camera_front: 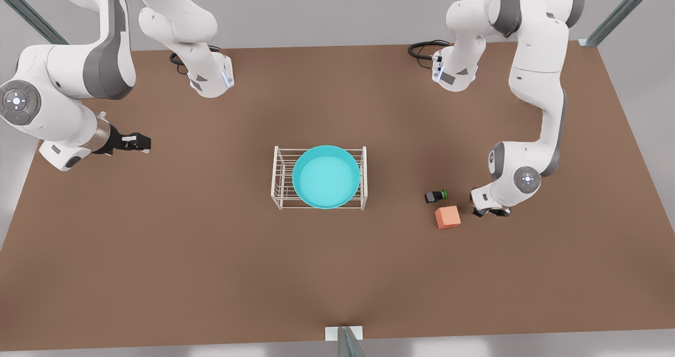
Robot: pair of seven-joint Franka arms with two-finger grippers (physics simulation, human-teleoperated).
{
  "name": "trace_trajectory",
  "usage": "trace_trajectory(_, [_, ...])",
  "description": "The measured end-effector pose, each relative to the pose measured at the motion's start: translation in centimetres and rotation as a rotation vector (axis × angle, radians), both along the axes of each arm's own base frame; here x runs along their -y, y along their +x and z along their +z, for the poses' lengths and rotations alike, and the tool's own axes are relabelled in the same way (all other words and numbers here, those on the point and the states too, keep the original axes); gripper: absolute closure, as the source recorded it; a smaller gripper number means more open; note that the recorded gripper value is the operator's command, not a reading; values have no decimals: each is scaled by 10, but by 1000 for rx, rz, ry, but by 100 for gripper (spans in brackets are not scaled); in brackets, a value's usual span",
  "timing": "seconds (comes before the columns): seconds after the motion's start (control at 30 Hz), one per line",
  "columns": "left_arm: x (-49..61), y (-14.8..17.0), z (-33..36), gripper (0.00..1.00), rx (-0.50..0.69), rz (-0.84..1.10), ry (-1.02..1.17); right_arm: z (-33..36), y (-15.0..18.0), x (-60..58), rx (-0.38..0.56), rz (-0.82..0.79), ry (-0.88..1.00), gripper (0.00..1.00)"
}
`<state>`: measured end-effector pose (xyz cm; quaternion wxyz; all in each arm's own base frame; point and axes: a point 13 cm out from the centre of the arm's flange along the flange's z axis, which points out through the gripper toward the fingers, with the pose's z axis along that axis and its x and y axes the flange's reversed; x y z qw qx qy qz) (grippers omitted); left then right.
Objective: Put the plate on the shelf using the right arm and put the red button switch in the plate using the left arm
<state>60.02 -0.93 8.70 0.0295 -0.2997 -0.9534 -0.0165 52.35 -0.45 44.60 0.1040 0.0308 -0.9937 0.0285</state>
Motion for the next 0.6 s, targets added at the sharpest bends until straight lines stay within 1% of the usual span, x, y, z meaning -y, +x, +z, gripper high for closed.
trace_trajectory(0.07, [-3,11,42,64,37,20,6,0,0,-1,0,3,0,0])
trace_trajectory(0.13, [37,43,103,64,108,8,0,0,0,-3,-1,6,0,0])
trace_trajectory(0.2, [106,70,147,64,151,-17,-17,0,0,-4,0,8,-1,0])
trace_trajectory(0.23, [146,79,165,64,163,-27,-27,0,0,-4,1,9,-1,0])
trace_trajectory(0.27, [187,80,181,64,166,-35,-40,0,0,-4,1,10,-1,0])
trace_trajectory(0.33, [276,70,198,64,143,-41,-97,1,0,-4,1,9,-1,0])
trace_trajectory(0.43, [378,39,204,64,92,-19,-141,1,0,-3,2,7,-1,0])
trace_trajectory(0.53, [450,19,196,63,70,48,-161,0,0,-1,0,3,-1,0])
trace_trajectory(0.6, [487,-3,183,63,48,96,-158,-1,-1,1,-2,0,-1,0])
